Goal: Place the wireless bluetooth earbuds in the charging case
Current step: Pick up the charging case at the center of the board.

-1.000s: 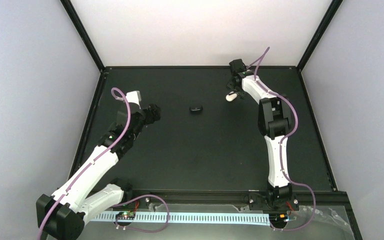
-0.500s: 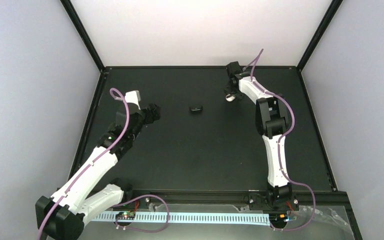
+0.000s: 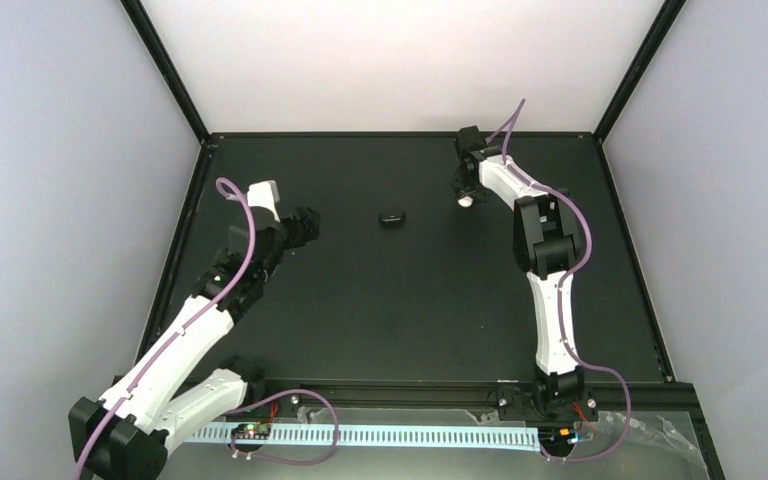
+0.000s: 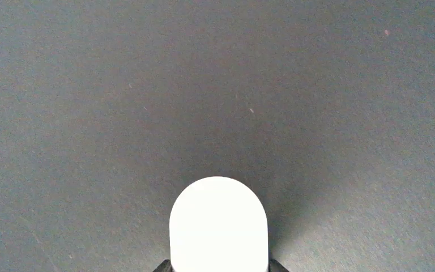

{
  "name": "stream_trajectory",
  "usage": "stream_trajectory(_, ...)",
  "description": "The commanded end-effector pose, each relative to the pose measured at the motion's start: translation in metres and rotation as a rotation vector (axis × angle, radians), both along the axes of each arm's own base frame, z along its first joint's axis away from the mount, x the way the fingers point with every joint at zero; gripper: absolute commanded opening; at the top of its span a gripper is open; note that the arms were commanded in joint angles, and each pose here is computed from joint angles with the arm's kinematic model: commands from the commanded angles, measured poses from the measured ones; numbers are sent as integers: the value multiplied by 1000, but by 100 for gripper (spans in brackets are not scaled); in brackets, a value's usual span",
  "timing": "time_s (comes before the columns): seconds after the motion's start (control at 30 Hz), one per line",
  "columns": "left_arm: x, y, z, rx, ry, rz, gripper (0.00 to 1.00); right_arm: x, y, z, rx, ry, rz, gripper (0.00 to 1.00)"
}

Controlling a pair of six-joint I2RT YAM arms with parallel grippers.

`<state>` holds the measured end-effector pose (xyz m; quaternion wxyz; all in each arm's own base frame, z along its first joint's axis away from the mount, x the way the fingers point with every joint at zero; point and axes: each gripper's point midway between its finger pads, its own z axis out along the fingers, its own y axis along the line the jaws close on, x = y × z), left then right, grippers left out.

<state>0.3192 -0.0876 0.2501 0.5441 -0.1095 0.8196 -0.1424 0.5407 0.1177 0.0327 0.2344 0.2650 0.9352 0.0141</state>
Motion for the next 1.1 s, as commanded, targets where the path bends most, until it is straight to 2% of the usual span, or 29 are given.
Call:
stream_trajectory(0.0,-2,-1,6,-27,-23,-8,99,-18,4,18,-29,-7,57,34)
stream_trajectory(0.23,-2,-2,7,-36,-26,-11,99,-75,28,46,54,-80,106,30)
stream_trajectory(0.5,-3,-2,8,-43,-26,-15,99,-192,46,53,82,-90,216,31)
stream_trajectory(0.67,-2,-6,4,-53,-10,-29,99,-253,50,39,198,-71,197,30)
stream_trajectory(0.9,-2,-12,-3,-60,9,-51,99,-279,59,37,269,-97,137,29)
stream_trajectory(1.07,-1,-9,-5,-48,14,-36,99,-289,64,25,354,-78,27,29)
